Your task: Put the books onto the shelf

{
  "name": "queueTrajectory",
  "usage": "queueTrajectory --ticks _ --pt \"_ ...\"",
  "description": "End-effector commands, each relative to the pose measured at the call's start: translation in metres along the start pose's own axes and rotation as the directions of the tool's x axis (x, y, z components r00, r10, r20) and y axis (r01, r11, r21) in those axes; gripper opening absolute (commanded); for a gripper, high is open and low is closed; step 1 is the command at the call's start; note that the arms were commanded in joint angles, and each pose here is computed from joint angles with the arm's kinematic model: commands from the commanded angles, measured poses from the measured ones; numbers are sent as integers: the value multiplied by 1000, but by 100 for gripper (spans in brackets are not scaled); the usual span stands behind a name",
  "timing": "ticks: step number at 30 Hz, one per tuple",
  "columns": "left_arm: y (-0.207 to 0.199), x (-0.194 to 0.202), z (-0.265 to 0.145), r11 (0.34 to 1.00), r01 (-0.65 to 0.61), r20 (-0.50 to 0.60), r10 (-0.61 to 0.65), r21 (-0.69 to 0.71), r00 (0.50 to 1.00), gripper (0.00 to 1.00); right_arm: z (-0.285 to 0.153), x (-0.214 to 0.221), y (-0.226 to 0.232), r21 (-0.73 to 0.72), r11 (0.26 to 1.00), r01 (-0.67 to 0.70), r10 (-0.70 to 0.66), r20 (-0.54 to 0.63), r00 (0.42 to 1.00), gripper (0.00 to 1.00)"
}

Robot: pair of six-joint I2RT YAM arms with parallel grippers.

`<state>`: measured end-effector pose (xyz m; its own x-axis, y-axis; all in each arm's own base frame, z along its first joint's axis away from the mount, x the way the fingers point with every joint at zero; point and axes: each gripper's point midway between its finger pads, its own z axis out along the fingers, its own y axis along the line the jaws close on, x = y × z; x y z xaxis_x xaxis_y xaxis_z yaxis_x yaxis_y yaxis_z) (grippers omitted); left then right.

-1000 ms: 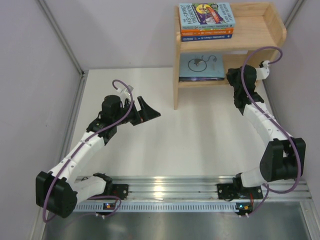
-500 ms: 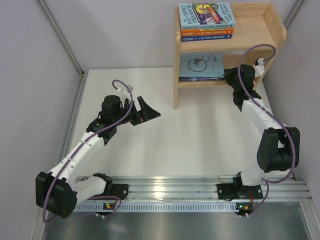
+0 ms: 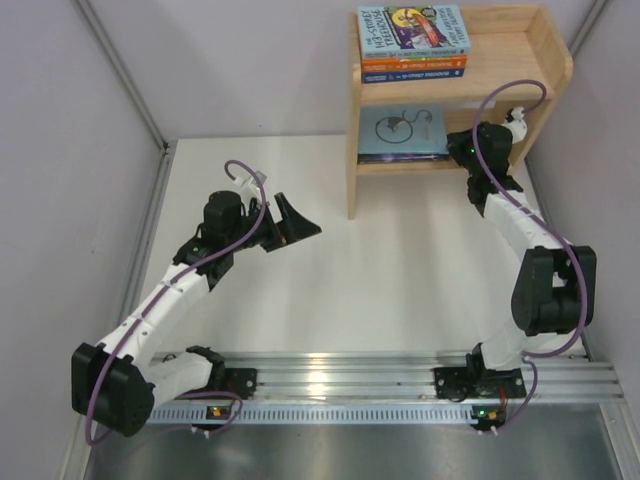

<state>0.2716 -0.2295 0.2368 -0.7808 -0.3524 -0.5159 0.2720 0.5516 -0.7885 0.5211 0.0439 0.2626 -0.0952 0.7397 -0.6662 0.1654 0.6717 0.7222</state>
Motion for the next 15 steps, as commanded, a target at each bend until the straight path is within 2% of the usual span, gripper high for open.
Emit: queueTrajectory --ticks 1,6,10,15 --pt "-13 -9 -1 999 -30 31 28 45 999 97 4 -15 24 -90 995 35 -33 13 999 0" --pt "-13 -10 0 999 -29 28 28 44 999 97 2 -19 25 -77 995 61 -59 18 998 1" --pt "-14 -13 0 998 -42 36 41 38 999 97 -3 -32 18 -17 998 64 -64 40 997 10" --pt "-18 -18 0 998 -51 42 50 35 998 97 -17 -43 12 42 996 78 -80 56 995 14"
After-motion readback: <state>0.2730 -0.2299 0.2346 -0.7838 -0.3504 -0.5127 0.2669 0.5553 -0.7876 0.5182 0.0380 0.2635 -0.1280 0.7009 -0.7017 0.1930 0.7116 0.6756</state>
